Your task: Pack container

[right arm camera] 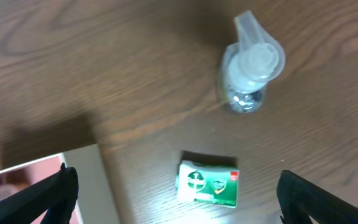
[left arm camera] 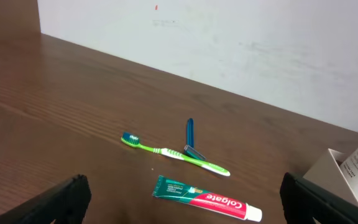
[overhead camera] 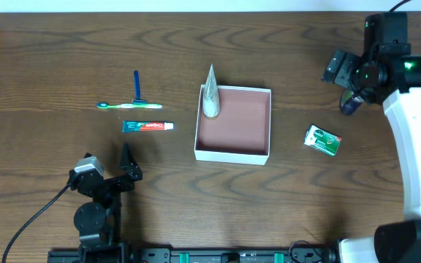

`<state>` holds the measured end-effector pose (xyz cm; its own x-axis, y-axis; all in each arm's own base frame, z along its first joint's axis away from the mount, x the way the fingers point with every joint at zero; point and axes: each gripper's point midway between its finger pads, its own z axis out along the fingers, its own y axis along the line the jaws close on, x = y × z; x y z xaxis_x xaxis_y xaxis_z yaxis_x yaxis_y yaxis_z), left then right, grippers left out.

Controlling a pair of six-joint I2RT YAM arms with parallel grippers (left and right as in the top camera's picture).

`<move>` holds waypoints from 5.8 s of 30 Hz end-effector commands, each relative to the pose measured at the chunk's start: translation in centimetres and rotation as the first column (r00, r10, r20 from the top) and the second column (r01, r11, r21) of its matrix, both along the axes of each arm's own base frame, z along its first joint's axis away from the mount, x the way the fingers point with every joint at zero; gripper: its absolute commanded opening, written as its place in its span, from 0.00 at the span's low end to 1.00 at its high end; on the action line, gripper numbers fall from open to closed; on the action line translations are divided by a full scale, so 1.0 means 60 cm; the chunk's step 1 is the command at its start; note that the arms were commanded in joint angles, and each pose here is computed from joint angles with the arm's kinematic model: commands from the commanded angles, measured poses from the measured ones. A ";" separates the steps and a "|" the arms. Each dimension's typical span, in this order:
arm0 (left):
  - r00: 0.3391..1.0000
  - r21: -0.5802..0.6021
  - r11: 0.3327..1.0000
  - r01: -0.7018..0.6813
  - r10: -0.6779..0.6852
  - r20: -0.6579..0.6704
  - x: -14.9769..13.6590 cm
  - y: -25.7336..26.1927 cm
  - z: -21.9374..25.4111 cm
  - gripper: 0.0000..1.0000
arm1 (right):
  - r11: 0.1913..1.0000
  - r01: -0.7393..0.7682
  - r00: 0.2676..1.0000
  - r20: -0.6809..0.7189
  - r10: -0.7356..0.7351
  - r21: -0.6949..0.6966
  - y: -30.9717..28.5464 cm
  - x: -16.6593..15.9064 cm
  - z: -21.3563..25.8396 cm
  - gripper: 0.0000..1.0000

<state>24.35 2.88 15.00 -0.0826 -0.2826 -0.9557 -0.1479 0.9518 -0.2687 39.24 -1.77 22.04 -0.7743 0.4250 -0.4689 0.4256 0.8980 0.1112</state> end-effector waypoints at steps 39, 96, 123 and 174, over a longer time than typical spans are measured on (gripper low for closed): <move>0.999 0.007 1.000 -0.008 0.009 -0.053 -0.002 0.003 -0.029 0.98 | 0.947 -0.320 0.947 -0.015 0.320 -0.008 -0.110 0.114 -0.147 0.50; 0.999 0.007 1.000 -0.008 0.008 -0.053 -0.002 0.003 -0.029 0.98 | 0.791 -0.606 0.744 0.415 0.523 0.088 0.337 0.040 0.135 0.01; 0.999 0.007 1.000 -0.008 0.009 -0.053 -0.002 0.003 -0.029 0.98 | 0.707 -0.684 0.619 0.372 0.692 -0.177 0.454 0.092 0.057 0.01; 0.999 0.007 1.000 -0.008 0.009 -0.053 -0.002 0.003 -0.029 0.98 | 0.654 -0.660 0.421 0.539 0.729 -0.369 0.464 0.022 0.028 0.02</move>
<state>24.35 2.89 15.00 -0.0825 -0.2826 -0.9557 -0.1482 0.9518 -0.2686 41.09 25.47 21.63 -0.3482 -0.2559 -0.9018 -0.4370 0.8954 -0.0854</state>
